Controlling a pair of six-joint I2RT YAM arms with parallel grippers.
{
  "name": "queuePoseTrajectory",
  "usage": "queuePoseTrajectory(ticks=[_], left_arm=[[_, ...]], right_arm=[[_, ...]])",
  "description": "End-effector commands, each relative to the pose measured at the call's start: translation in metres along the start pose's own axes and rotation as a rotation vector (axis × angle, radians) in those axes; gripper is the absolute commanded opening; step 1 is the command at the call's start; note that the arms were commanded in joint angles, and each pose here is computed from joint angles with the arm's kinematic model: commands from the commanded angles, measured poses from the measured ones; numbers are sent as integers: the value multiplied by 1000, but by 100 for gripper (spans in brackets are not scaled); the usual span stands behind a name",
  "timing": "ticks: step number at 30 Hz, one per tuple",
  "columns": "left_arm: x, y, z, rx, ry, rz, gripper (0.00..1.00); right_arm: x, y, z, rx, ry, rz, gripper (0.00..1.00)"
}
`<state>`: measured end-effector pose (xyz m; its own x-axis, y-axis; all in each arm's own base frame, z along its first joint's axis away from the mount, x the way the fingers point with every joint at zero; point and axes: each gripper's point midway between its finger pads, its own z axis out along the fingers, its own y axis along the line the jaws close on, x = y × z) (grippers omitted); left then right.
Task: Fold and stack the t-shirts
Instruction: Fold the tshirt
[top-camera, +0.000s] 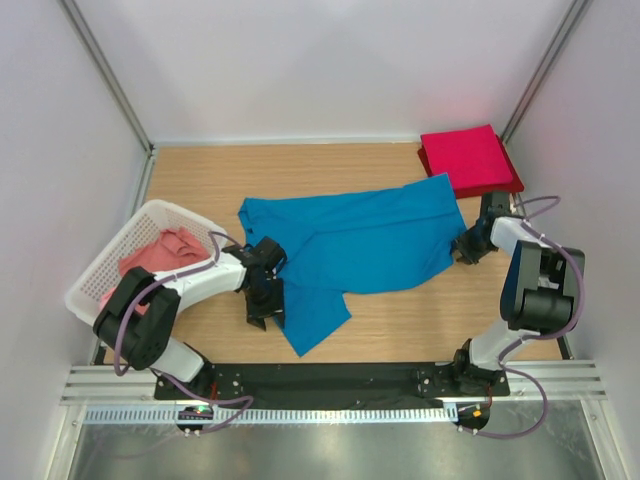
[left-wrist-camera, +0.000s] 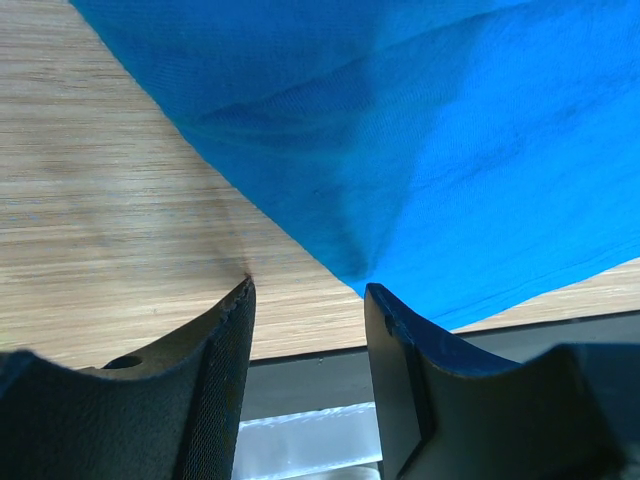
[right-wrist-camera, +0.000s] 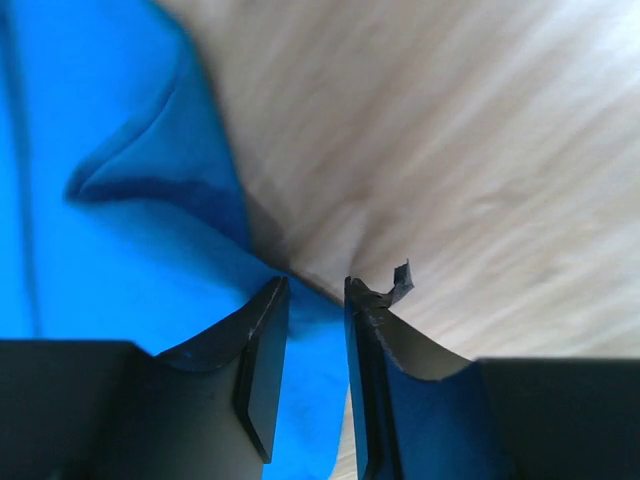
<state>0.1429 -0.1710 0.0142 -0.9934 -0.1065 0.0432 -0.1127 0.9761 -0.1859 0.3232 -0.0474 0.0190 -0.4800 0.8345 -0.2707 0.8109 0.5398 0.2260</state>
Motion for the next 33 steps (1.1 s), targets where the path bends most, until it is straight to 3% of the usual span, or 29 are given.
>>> queuePoseTrajectory(ticks=[1,10,15,19,33], left_arm=[[-10,-2,-3,-12,-46,5,50],[-14,-5,-2,-14,-43,11,49],[-13,-5,-4,-15,-44,1,49],[-14,-4,-6,-21,-49,1,49],[-18,-7,-5,-22,-52,-6,49]], right_arm=[[-11,54,-21,-265,-53,-8,37],[-18,77,-45,-361,-79,-88,45],[-14,84,-33,-358,-19,-153,48],[-18,69,-28,-254,-23,-173,48],[-2,87,-19,-255,3,-152,46]])
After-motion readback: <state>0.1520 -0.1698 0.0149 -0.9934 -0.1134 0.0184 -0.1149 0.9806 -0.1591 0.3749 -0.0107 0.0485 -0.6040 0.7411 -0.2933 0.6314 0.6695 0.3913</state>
